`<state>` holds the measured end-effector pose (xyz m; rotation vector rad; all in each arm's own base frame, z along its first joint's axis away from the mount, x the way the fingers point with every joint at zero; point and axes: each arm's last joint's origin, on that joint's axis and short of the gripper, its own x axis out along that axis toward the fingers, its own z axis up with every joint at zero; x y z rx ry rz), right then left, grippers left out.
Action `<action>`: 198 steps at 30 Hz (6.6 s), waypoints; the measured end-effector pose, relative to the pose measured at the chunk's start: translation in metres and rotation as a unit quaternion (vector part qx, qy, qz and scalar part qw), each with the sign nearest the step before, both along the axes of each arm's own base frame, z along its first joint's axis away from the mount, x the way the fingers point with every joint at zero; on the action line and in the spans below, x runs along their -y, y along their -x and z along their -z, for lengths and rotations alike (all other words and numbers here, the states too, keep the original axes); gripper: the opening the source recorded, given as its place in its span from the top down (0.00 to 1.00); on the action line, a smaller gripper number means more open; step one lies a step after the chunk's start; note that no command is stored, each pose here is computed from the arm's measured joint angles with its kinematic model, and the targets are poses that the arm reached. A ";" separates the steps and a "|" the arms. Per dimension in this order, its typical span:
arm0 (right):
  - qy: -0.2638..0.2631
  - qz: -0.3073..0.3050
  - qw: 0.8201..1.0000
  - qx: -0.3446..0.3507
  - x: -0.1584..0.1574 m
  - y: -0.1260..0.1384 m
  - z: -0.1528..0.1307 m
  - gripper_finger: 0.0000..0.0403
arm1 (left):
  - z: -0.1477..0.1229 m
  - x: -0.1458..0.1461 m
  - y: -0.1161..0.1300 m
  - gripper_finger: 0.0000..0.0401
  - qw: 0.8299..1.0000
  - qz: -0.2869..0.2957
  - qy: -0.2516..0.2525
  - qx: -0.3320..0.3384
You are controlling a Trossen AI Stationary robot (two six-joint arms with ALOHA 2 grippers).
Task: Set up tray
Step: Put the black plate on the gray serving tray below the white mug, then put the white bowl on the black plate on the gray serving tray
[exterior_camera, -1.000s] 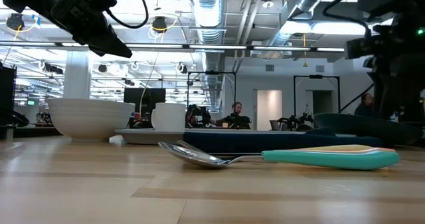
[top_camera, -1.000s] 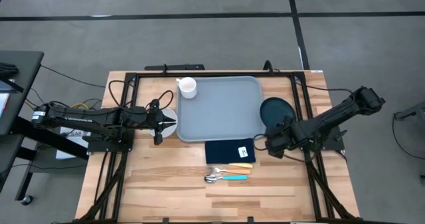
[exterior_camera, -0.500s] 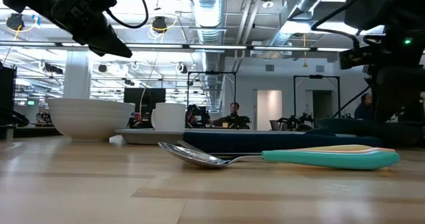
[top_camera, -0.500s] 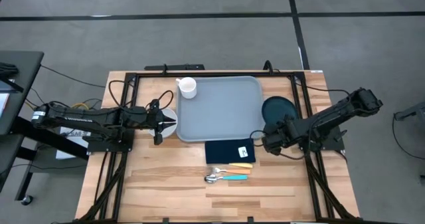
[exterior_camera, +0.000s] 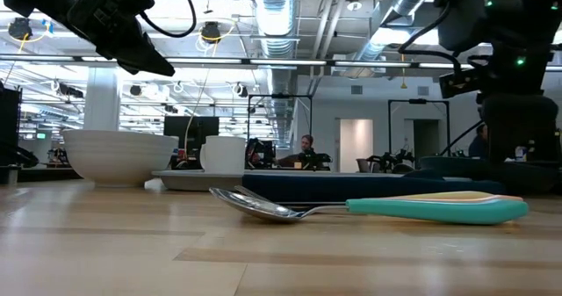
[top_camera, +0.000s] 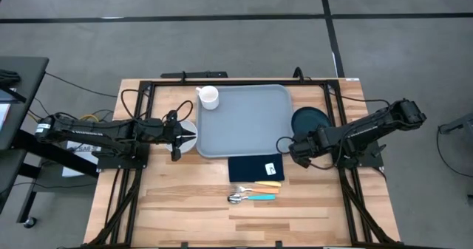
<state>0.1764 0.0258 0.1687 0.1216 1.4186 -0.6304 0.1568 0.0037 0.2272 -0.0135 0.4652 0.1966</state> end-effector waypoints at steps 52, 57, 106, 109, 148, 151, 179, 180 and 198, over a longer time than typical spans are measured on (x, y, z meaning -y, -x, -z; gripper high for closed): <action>-0.029 0.052 0.998 0.026 0.008 0.002 0.016 0.98 | 0.000 0.000 0.000 0.89 1.000 -0.007 0.015 0.003; -0.038 0.054 0.998 0.023 0.008 0.001 0.014 0.97 | 0.000 0.000 0.000 0.89 1.000 -0.007 0.014 0.003; -0.031 -0.295 0.951 -0.091 0.032 -0.238 -0.040 1.00 | -0.002 0.000 -0.001 0.89 1.000 0.002 0.006 0.012; -0.031 -0.300 0.949 -0.094 0.031 -0.249 -0.028 1.00 | -0.002 0.000 -0.001 0.89 1.000 0.002 0.008 0.012; -0.020 -0.318 0.946 -0.064 0.024 -0.280 0.003 0.86 | -0.002 0.000 -0.001 0.89 1.000 -0.002 0.013 0.016; -0.019 -0.319 0.945 -0.064 0.024 -0.280 0.003 0.83 | -0.002 0.000 -0.001 0.89 1.000 -0.002 0.013 0.016; -0.033 -0.276 0.956 -0.089 0.021 -0.255 -0.106 0.71 | 0.007 0.002 0.004 0.89 0.999 0.023 0.027 -0.038; -0.032 -0.272 0.958 -0.083 0.021 -0.251 -0.112 0.71 | 0.009 0.002 0.005 0.89 0.998 0.028 0.030 -0.051; 0.043 -0.226 0.933 0.277 0.016 -0.107 -0.168 0.71 | 0.004 0.026 0.012 0.83 0.981 0.135 0.081 -0.113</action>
